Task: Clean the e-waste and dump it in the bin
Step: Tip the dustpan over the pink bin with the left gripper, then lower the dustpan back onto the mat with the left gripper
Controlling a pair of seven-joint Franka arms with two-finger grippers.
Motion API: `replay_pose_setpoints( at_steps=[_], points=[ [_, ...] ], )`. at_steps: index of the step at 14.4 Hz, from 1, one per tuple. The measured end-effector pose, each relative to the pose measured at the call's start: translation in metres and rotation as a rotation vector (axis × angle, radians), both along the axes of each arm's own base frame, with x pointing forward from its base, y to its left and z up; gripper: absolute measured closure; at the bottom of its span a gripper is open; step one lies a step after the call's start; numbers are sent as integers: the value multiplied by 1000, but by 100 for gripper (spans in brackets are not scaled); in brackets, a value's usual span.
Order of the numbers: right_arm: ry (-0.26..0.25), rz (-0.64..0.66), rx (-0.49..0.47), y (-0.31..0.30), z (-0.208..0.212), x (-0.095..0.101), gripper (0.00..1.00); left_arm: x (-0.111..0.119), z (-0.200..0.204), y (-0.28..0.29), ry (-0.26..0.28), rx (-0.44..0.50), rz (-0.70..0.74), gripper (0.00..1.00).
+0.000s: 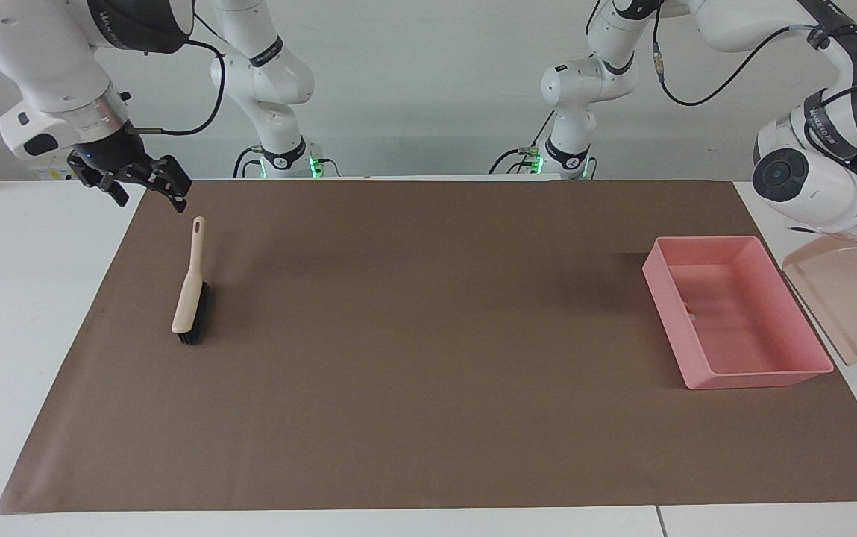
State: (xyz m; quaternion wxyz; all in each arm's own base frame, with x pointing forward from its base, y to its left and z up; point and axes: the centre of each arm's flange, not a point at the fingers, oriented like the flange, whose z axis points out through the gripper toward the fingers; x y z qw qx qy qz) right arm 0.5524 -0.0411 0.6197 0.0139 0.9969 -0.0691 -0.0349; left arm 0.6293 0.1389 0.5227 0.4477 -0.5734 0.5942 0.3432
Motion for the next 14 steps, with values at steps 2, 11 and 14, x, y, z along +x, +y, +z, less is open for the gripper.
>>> replay_pose_setpoints(
  at_steps=[2, 11, 14],
  points=[
    [6, 9, -2, 10, 0, -1, 0, 1, 0, -13, 2, 16, 6, 68],
    [20, 18, -6, 26, 2, -9, 0, -3, -1, -31, 94, -78, -3, 68],
    [19, 15, -6, 24, 2, -9, 0, -5, -3, -41, 129, -277, 6, 68]
  ],
)
